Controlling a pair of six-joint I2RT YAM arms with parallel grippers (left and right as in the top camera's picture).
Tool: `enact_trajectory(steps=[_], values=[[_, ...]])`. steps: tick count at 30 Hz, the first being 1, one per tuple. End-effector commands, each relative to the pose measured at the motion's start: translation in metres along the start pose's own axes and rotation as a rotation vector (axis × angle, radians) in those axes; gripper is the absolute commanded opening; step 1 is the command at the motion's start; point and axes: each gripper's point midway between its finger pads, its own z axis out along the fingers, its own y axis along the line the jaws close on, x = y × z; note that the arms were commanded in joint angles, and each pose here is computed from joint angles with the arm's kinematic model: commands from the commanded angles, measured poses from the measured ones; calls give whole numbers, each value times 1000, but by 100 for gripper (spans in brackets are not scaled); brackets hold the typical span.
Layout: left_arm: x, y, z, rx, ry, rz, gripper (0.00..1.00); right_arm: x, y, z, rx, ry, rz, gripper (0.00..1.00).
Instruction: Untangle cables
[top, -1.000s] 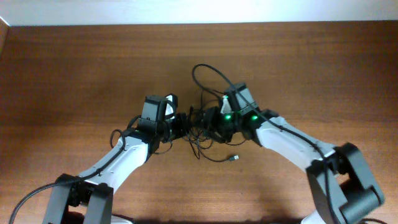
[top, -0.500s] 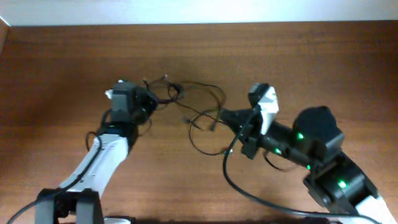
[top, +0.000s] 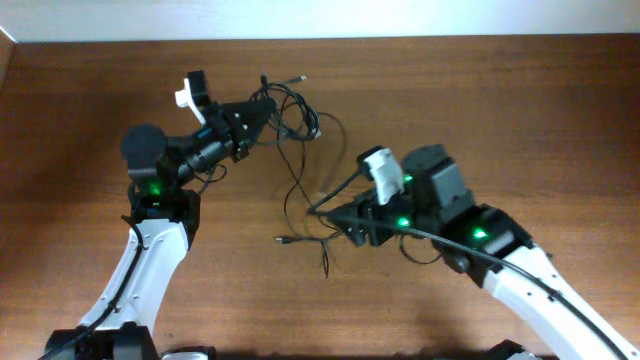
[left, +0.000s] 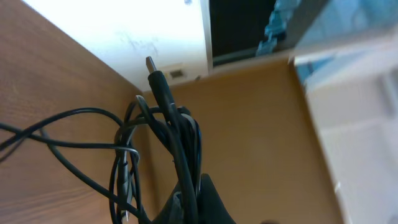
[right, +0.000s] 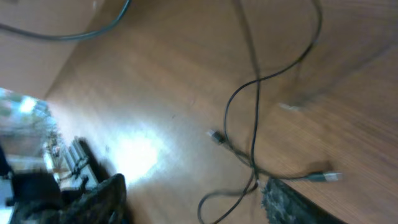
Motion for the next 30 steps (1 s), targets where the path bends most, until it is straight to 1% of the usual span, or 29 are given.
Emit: enact_trajectory(steps=[1, 2, 3, 4, 5, 6, 7, 10, 11, 12, 14, 15, 16, 17, 19, 20, 21, 22, 23, 24, 25, 26, 28, 29, 30], values=[[25, -7, -1, 29, 145, 199, 0, -21, -8, -29, 34, -107, -5, 99], [25, 8, 1, -30, 134, 67, 0, -21, -8, -28, 35, -105, -4, 99], [28, 29, 2, -113, 111, -110, 0, -22, -16, -26, 71, -112, 59, 99], [39, 57, 0, -229, 97, -367, 0, -25, -33, -27, 152, -143, 199, 99], [53, 76, -6, -316, 94, -620, 0, -27, -41, -28, 188, -167, 282, 99], [63, 85, -11, -371, 91, -804, 0, -29, -39, -28, 177, -174, 286, 98], [69, 91, -15, -406, 84, -906, 0, -29, -36, -27, 164, -170, 283, 98], [79, 99, -20, -465, 53, -1108, 0, -25, -38, -24, 165, -149, 291, 98], [81, 101, -21, -479, 41, -1170, 0, -22, -41, -19, 171, -131, 301, 98], [84, 104, -24, -505, 17, -1279, 0, -13, -44, -12, 169, -87, 324, 99], [81, 116, -28, -541, -55, -1285, 0, 9, -43, 4, 130, 32, 370, 98], [81, 124, -32, -573, -96, -1302, 0, 15, -35, 10, 65, 79, 374, 98], [81, 132, -36, -604, -139, -1315, 0, 18, -24, 12, 0, 109, 342, 98], [82, 134, -38, -616, -148, -1323, 0, 19, -18, 11, -36, 116, 266, 98], [82, 134, -38, -617, -148, -1323, 0, 22, -1, 9, -155, 123, -44, 98], [82, 134, -38, -616, -147, -1323, 0, 21, -1, 9, -159, 116, -112, 98], [83, 134, -38, -615, -142, -1325, 0, 20, -3, 10, -154, 103, -217, 98], [86, 129, -36, -606, -107, -1335, 0, 12, -15, 13, -79, 75, -287, 99], [90, 124, -35, -595, -68, -1348, 0, 4, -31, 16, 10, 53, -301, 98], [92, 122, -34, -591, -52, -1352, 0, 2, -36, 18, 35, 49, -304, 99], [94, 120, -34, -587, -36, -1357, 0, 2, -38, 22, 31, 50, -299, 99], [94, 119, -34, -586, -32, -1358, 0, 9, -27, 36, -33, 77, -310, 100], [96, 117, -33, -580, -12, -1364, 0, 12, -19, 59, -60, 87, -349, 100], [98, 114, -33, -576, 3, -1367, 0, 5, -23, 67, -37, 58, -372, 90], [99, 113, -32, -573, 14, -1370, 5, -5, -27, 72, -15, 23, -390, 62]])
